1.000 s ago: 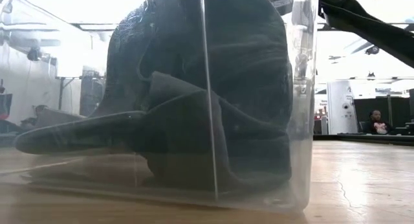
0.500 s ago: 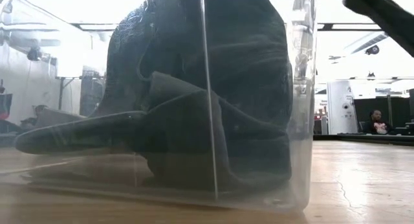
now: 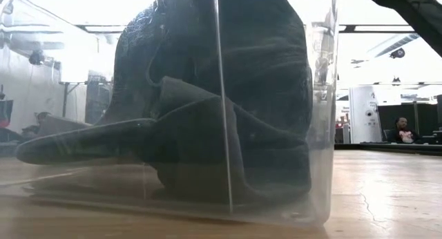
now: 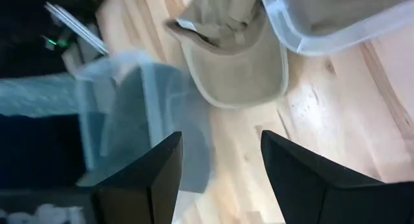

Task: Pick & Place hat
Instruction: Put the brown cap into the top transparent bin

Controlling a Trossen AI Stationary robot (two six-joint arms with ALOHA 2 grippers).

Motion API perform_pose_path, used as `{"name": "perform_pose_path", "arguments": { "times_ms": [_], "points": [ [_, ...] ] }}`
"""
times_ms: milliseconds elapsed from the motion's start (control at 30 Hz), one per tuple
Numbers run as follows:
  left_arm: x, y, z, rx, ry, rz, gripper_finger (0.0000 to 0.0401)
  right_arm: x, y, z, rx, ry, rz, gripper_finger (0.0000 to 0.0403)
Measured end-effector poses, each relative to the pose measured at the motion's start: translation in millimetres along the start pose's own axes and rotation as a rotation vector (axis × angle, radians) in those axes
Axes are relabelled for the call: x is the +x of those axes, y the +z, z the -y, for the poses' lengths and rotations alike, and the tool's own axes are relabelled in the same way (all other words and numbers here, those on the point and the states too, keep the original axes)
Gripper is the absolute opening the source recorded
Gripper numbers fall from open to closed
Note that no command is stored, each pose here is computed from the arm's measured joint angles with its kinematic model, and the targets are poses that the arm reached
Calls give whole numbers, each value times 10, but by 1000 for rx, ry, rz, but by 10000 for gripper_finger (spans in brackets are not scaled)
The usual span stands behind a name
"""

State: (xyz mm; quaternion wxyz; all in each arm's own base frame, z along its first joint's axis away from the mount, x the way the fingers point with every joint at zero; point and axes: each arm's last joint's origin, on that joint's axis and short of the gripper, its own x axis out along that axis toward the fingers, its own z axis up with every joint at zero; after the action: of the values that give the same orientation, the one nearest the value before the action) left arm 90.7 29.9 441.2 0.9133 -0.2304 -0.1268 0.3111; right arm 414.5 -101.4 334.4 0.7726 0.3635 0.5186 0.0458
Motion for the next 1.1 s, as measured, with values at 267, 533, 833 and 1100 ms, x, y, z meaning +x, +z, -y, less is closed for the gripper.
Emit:
{"name": "perform_pose_path", "arguments": {
  "times_ms": [267, 533, 833, 1100],
  "points": [
    [7, -4, 2, -21, 0, -2, 202, 535, -120, -367, -161, -75, 49, 203],
    [8, -5, 3, -30, 1, -3, 201, 735, -115, -741, -288, -12, 294, 203],
    [34, -26, 13, -40, -8, -21, 202, 1043, -274, -823, -407, 49, 512, 203],
    [73, -59, 21, -34, 1, -41, 202, 1015, -643, -429, -254, 0, 552, 203]
  ]
}}
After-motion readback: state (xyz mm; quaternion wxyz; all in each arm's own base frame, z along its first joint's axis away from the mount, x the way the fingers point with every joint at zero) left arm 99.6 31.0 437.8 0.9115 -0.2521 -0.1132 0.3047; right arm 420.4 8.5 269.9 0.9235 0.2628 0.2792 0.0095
